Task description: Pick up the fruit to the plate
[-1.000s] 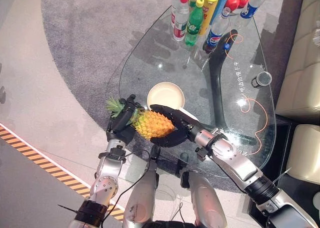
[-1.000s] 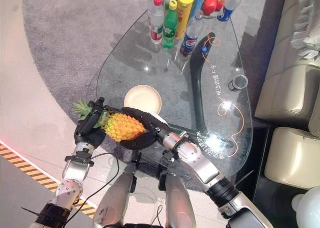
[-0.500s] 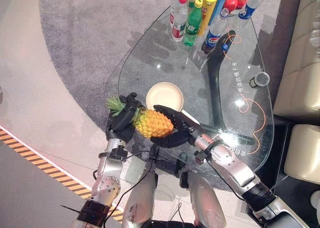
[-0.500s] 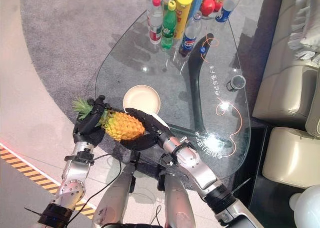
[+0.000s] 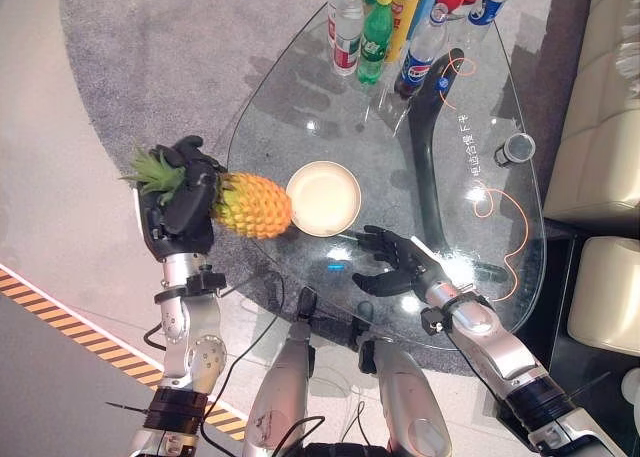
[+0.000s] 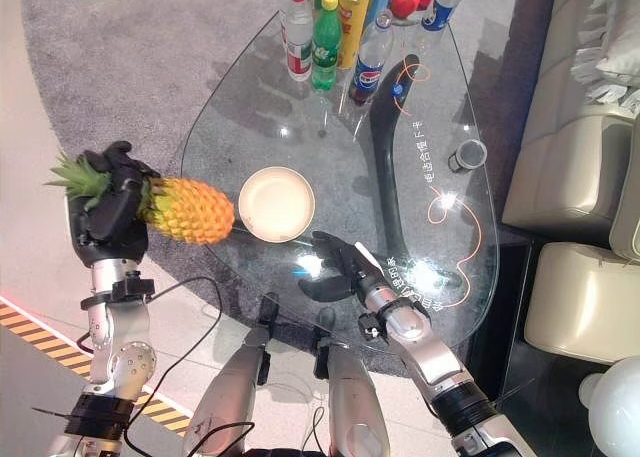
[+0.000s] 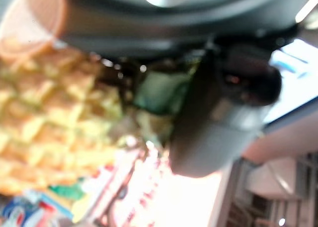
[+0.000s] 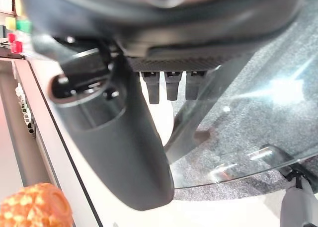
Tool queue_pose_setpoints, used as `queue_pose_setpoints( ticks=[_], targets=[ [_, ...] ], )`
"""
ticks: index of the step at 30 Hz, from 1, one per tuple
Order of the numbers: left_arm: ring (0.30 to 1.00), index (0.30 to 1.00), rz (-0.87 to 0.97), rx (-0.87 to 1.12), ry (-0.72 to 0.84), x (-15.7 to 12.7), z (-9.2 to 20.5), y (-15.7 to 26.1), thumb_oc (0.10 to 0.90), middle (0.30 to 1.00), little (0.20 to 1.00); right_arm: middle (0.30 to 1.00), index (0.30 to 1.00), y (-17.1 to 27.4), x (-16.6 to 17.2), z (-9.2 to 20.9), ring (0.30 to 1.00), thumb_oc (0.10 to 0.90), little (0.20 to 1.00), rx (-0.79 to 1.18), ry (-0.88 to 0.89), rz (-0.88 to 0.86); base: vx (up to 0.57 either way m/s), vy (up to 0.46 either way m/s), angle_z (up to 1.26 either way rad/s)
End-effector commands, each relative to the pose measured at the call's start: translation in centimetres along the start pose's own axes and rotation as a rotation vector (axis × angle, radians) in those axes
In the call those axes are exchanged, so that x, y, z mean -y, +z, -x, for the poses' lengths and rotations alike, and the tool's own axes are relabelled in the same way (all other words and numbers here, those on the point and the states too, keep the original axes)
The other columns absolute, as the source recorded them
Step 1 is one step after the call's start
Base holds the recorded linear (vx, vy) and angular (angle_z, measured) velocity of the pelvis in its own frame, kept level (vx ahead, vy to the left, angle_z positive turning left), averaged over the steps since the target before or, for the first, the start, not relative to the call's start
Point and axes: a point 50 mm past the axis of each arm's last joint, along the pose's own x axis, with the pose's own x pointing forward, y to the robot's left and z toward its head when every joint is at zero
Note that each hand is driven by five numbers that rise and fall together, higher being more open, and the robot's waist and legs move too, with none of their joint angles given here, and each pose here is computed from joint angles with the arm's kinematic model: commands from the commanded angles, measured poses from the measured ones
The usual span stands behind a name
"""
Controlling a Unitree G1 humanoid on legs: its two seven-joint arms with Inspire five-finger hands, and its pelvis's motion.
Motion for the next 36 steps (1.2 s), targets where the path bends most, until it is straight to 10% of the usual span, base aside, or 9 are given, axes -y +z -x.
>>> queue_pose_setpoints(
  ticks=[1, 36],
  targets=[
    [0.300, 0.300, -0.002, 0.376, -0.173, 4.0, -1.7, 6.0, 0.100, 0.300, 0.200, 0.900, 0.900, 4.5, -1.4, -0.7, 0.900, 0.800, 0.900, 0.206, 0.053, 0.001, 0.00, 0.000, 0.00],
    [0.300, 0.300, -0.300, 0.588, -0.126, 7.7, -6.2, 5.1, 0.100, 0.300, 0.200, 0.900, 0.900, 5.0, -5.6, -2.0, 0.900, 0.800, 0.900, -0.006, 0.638, 0.062, 0.00, 0.045, -0.08]
  ],
)
